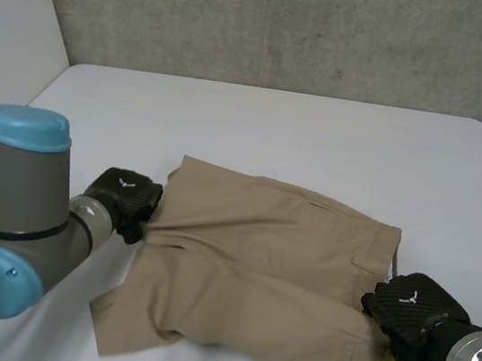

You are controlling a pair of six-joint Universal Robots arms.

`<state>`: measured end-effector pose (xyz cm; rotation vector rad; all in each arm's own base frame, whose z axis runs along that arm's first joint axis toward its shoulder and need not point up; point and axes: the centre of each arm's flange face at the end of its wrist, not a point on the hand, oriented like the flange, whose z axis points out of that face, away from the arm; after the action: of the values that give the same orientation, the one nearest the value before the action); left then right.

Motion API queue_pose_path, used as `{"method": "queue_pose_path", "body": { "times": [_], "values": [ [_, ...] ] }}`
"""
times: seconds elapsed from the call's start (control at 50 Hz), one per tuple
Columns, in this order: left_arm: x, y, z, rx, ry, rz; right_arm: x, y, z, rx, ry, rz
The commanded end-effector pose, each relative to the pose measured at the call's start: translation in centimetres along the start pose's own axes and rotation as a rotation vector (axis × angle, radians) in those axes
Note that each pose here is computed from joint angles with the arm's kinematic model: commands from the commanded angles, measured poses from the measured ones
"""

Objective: Fold the shorts.

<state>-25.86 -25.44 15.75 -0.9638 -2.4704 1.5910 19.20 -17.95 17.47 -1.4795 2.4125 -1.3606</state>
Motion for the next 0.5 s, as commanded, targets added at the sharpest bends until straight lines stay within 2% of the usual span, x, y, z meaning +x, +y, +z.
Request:
{"method": "queue_pose_path", "body": {
  "times": [0.02,0.24,0.26,0.5],
  "values": [
    [-0.5,-0.5,-0.7,0.022,-0.021,-0.013,-0.5,0.0,-0.2,0.003,-0.013,-0.008],
    [-1.0,-4.6,-0.9,0.214,-0.061,-0.012,-0.6,0.0,-0.2,0.002,-0.014,-0.006],
    [-0.8,-6.6,-1.3,0.296,-0.063,-0.005,-0.6,0.0,-0.2,0.003,-0.013,-0.007],
    [-0.7,-9.6,-2.0,0.388,-0.069,0.003,-0.6,0.1,-0.2,0.003,-0.015,-0.006]
  ]
}}
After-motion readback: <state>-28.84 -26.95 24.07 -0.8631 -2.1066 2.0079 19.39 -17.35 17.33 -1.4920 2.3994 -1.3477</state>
